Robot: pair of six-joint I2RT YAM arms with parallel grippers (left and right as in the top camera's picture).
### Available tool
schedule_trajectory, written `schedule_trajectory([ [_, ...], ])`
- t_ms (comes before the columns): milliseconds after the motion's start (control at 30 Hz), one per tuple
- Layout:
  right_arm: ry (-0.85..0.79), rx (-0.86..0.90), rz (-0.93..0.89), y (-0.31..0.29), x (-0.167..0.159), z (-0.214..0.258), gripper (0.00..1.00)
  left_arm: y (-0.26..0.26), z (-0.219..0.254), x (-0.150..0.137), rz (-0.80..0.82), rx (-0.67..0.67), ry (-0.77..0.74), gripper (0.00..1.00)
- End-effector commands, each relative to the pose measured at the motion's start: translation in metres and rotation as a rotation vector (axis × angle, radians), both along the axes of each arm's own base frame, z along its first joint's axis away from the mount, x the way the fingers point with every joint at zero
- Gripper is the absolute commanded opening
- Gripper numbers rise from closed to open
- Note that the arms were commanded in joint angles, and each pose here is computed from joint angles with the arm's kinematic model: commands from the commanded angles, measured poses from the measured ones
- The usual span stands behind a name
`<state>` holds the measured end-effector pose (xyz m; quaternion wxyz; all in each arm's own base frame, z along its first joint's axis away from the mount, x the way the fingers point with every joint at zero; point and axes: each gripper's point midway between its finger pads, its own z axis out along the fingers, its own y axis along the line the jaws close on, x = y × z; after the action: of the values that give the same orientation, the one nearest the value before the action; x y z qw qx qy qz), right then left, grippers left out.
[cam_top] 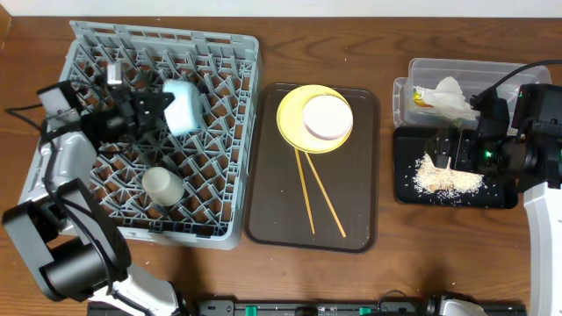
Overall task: Sort waste into correct bins and load items into the dishwasher
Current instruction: 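Carry the blue bowl into the dish rack with the left gripper, release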
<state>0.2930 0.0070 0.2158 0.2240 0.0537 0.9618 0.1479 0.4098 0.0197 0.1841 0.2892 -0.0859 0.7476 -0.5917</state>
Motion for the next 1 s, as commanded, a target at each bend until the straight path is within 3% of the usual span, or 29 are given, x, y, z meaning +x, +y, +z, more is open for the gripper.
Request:
schedule_trajectory([
  [0,-0.016,-0.002,-0.017,-0.004,0.001,0.007,0.83,0.027,-0.028,0.010,0.112,0.080,0.081,0.10],
  [100,-0.016,-0.003,-0.017,-0.004,0.001,0.006,0.83,0.041,-0.034,0.010,0.161,0.106,0.108,0.17],
  [167,-0.016,-0.002,-0.017,-0.004,0.001,0.007,0.84,0.047,-0.037,0.009,0.182,0.114,0.124,0.34],
  [200,-0.015,-0.002,-0.017,-0.004,0.001,0.006,0.83,0.050,-0.037,0.008,0.189,0.111,0.128,0.36],
  [233,-0.016,-0.003,-0.017,-0.004,0.001,0.007,0.84,0.055,-0.038,0.006,0.201,0.105,0.139,0.47],
  [300,-0.017,-0.003,-0.017,-0.004,0.001,0.007,0.83,0.059,-0.039,0.004,0.211,0.098,0.151,0.53],
  [333,-0.016,-0.003,-0.017,-0.004,0.001,0.006,0.83,0.061,-0.040,0.003,0.217,0.095,0.157,0.62],
  [600,-0.016,-0.003,-0.017,-0.004,0.001,0.007,0.84,0.079,-0.043,-0.004,0.284,0.120,0.204,0.75],
  [767,-0.016,-0.003,-0.017,-0.004,0.001,0.007,0.84,0.095,-0.052,-0.015,0.380,0.288,0.293,0.83],
  [967,-0.019,-0.004,-0.017,-0.004,0.002,0.007,0.84,0.110,-0.027,-0.030,0.488,0.460,0.302,0.88],
])
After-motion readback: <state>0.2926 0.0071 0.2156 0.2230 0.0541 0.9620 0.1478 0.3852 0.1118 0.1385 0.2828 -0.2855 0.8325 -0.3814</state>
